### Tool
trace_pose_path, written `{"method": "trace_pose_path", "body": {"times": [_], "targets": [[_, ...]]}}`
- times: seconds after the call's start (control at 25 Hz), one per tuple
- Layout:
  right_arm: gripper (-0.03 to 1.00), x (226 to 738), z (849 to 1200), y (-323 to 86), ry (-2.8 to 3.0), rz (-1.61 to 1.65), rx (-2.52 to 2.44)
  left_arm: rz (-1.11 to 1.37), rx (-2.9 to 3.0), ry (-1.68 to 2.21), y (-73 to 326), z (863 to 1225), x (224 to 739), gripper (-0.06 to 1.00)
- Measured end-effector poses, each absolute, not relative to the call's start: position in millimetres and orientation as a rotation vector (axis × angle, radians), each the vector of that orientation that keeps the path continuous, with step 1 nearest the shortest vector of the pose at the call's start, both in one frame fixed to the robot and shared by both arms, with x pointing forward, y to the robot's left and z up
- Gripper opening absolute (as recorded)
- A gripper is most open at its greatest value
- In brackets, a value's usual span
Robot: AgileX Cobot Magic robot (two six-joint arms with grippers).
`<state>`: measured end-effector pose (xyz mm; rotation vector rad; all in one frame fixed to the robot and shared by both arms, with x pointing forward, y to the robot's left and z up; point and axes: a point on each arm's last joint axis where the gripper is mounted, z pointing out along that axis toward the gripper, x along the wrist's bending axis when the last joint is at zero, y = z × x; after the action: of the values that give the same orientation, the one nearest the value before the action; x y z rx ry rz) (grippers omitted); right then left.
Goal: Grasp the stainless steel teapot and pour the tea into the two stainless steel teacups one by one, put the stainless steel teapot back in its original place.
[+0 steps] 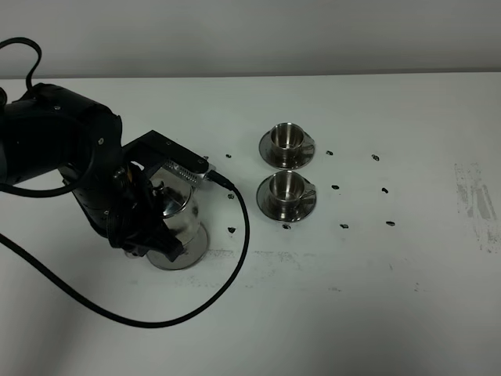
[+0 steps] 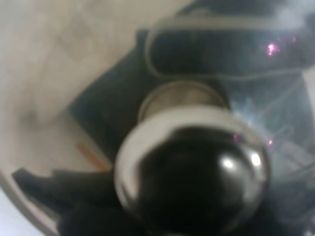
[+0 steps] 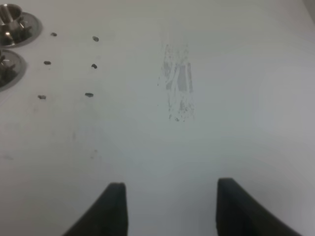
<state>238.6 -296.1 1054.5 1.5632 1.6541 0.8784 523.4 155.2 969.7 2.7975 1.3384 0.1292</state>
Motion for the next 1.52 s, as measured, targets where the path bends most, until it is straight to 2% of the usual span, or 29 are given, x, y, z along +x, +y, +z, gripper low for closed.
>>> {"method": "trace_pose_path", "body": {"times": [0.48, 0.88, 1.12, 1.52], "targets": [[0.40, 239, 1055, -296, 1.654, 0.878, 1.563, 0.293, 2.826, 1.117, 116, 1003, 609, 0.17], [0.40, 239, 1055, -296, 1.654, 0.879, 1.563, 0.321, 2.907, 0.935, 100, 993, 669, 0.17], [0.40, 239, 1055, -296, 1.654, 0.879, 1.563, 0.369, 3.008, 0.708, 101, 985, 679, 0.17], [0.40, 239, 1055, -296, 1.654, 0.879, 1.563, 0.579, 3.085, 0.551, 113, 987, 691, 0.17]]}}
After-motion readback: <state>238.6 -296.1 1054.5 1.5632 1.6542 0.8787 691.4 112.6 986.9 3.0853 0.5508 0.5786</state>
